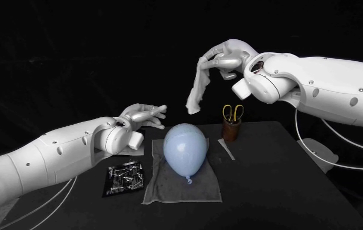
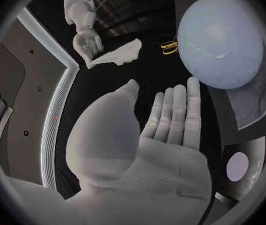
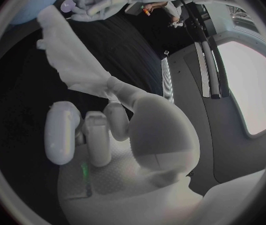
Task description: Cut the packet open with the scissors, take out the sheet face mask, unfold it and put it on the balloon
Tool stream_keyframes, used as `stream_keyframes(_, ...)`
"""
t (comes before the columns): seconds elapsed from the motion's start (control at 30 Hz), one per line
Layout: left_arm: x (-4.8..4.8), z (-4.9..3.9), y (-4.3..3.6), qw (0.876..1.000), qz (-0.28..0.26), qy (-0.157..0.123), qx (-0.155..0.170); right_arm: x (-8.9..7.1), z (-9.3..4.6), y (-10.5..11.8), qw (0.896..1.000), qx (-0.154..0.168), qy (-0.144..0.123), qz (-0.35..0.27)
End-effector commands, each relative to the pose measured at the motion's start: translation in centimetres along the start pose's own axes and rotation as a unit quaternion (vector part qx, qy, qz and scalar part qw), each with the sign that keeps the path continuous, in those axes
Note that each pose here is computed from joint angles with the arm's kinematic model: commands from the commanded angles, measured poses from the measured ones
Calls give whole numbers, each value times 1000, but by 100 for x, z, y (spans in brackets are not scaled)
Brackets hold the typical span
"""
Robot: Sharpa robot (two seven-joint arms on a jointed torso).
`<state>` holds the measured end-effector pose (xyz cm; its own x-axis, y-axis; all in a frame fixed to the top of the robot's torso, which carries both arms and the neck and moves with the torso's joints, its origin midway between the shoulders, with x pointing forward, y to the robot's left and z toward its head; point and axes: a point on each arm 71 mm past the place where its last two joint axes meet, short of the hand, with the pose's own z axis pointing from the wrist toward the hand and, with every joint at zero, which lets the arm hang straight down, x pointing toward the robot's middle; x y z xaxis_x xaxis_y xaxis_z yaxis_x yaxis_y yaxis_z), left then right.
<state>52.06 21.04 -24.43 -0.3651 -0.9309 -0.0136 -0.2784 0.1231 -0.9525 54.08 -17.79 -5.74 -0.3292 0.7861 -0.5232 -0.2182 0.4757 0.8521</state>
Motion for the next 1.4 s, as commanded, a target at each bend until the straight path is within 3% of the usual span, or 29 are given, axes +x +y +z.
stream_keyframes(0.03, -15, 13, -62, 999, 15, 20, 30, 171, -10, -11, 985, 11, 133, -109)
stream_keyframes(0.1, -25, 22, -88, 999, 13, 22, 41, 203, -16, -17, 974, 15, 161, -157)
stream_keyframes(0.17, -8, 33, -130, 998, 10, 29, 57, 239, -22, -24, 957, 19, 181, -224)
stream_keyframes(0.23, 14, 41, -169, 997, 7, 37, 73, 260, -17, -19, 943, 19, 182, -277)
stream_keyframes(0.37, 52, 53, -239, 994, -15, 46, 96, 309, 5, 44, 916, 2, 154, -371)
stream_keyframes(0.53, 102, 81, -301, 992, -31, 54, 111, 422, 1, 210, 879, -53, 100, -464)
stream_keyframes(0.77, 220, 114, -336, 990, -7, 77, 118, 510, -91, 343, 845, -104, 63, -520)
stream_keyframes(0.97, 303, 112, -342, 987, 33, 102, 120, 543, -145, 390, 827, -121, 48, -546)
stream_keyframes(1.07, 328, 102, -339, 985, 55, 112, 120, 548, -160, 434, 820, -135, 26, -556)
stream_keyframes(1.23, 364, 93, -332, 983, 76, 120, 115, 554, -194, 489, 817, -154, 0, -555)
stream_keyframes(1.4, 436, 102, -337, 981, 92, 125, 115, 581, -230, 526, 818, -165, -7, -551)
